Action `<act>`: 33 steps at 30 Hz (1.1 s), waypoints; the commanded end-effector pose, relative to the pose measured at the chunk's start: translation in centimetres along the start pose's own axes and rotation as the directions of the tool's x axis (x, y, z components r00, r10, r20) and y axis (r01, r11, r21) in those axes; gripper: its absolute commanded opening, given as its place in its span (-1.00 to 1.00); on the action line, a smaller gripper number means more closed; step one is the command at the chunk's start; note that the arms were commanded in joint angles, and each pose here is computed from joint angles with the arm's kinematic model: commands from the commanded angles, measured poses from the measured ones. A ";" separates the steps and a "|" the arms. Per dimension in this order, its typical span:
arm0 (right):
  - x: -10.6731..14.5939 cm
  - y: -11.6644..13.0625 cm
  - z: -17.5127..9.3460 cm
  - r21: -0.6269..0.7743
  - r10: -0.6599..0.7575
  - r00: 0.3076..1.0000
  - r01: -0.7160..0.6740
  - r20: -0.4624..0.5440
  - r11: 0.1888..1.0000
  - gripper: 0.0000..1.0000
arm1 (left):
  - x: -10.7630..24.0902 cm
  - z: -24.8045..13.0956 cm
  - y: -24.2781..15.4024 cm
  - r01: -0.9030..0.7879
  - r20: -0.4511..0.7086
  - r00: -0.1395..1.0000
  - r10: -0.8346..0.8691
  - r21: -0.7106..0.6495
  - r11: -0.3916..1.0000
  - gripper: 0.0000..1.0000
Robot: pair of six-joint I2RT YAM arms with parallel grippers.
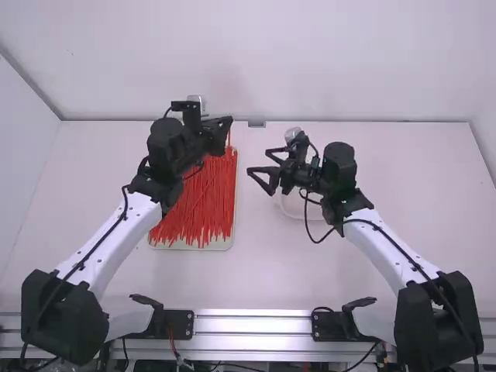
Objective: Fasten the cable tie
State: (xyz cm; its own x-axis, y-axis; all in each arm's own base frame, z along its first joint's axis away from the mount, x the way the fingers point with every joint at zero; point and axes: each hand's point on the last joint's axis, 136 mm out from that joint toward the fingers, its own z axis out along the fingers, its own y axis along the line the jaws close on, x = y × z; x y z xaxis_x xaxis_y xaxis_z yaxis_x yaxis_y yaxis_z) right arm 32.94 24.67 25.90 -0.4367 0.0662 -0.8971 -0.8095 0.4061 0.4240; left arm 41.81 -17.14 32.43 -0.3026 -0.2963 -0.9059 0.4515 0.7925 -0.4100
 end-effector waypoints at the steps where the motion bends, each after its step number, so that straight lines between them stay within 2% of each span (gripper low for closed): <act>1: -1.7 0.8 0.2 -0.021 0.016 0.999 -0.016 0.030 1.000 0.98 | 0.6 -0.3 -1.6 -0.002 0.010 1.000 0.002 0.055 0.998 -0.96; 5: -1.9 1.7 0.8 -0.039 -0.008 0.999 0.009 0.044 0.999 0.98 | 0.7 -0.8 -2.2 -0.003 0.075 0.997 -0.006 0.110 0.994 -0.96; 10: -2.1 1.8 1.6 0.008 -0.018 0.998 0.017 0.065 1.000 0.98 | 1.0 -1.1 -2.6 0.026 0.112 0.993 -0.043 0.151 0.988 -0.96; 26: -1.9 1.0 3.5 0.217 -0.058 0.992 0.033 0.110 0.976 0.99 | 0.2 -2.4 -4.3 0.021 0.127 0.991 -0.051 0.222 0.975 -0.96; 29: -1.8 1.3 3.8 0.229 -0.082 0.991 0.055 0.108 0.972 0.89 | 0.2 -2.5 -4.7 0.019 0.122 0.991 -0.049 0.243 0.970 -0.96; 33: -1.9 1.1 3.9 0.255 -0.085 0.990 0.053 0.115 0.965 0.64 | 0.4 -2.5 -4.8 0.021 0.115 0.992 -0.050 0.244 0.970 -0.96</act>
State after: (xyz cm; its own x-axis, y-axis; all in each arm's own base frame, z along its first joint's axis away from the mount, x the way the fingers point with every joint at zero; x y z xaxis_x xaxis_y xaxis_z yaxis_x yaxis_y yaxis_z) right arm 33.49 28.73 25.99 -0.3590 0.1100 -0.9268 -0.7206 0.5985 0.3501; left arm 38.33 -19.37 33.53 -0.2327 -0.3950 -0.8887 0.6112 0.6514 -0.4496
